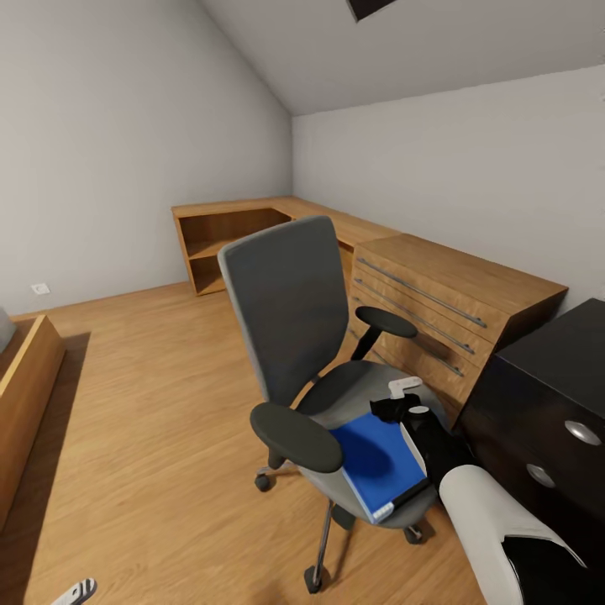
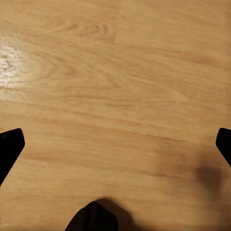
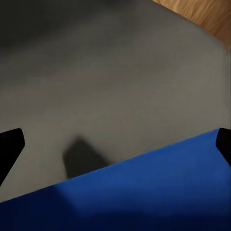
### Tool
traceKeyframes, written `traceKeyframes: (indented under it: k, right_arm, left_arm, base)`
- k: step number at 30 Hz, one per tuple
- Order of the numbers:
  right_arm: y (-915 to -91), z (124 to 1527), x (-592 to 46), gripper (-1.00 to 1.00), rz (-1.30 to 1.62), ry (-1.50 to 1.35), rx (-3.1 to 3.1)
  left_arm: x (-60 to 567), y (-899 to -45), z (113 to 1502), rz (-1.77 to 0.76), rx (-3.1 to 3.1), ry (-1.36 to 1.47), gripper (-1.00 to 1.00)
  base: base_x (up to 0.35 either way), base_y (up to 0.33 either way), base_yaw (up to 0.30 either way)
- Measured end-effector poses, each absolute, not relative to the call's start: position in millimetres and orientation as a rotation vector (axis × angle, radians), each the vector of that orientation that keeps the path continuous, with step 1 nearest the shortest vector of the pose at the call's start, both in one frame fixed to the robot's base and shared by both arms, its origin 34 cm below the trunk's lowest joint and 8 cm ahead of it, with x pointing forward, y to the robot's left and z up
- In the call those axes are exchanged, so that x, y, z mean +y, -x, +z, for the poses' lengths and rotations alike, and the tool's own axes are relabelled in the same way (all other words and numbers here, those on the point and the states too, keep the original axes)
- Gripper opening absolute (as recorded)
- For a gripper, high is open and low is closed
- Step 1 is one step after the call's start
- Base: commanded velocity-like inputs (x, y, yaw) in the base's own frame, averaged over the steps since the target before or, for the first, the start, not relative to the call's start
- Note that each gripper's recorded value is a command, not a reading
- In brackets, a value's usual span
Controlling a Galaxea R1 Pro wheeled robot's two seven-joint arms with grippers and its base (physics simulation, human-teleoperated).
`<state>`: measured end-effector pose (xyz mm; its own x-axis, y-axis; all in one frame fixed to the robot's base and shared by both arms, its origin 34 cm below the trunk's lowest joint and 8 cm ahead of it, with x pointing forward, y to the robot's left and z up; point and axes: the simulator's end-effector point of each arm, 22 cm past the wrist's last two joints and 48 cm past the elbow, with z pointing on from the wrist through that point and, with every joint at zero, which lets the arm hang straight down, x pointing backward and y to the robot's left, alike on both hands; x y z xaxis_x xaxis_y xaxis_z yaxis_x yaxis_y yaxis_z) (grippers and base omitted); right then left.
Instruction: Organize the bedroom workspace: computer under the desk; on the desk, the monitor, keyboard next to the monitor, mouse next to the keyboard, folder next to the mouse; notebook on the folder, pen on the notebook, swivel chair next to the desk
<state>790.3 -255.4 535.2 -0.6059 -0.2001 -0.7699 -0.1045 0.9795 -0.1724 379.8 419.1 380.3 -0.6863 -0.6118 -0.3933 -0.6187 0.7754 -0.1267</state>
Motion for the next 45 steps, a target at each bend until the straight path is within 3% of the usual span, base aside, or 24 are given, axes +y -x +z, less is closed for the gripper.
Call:
traceKeyframes:
  k: [20, 45]
  right_arm:
    - [-827.8, 616.7, -257.5, 1.00, -0.139, 0.163, 2.035]
    - [-829.2, 621.8, -237.2, 1.00, -0.016, 0.078, 2.019]
  left_arm:
    - [417.8, -380.3, 380.1, 0.020, 2.551, 0.929, 1.00]
    - [419.2, -379.2, 379.8, 0.030, 2.555, 0.927, 1.00]
  base:
    - [-0.001, -0.001, 0.000]
    - [0.000, 0.000, 0.000]
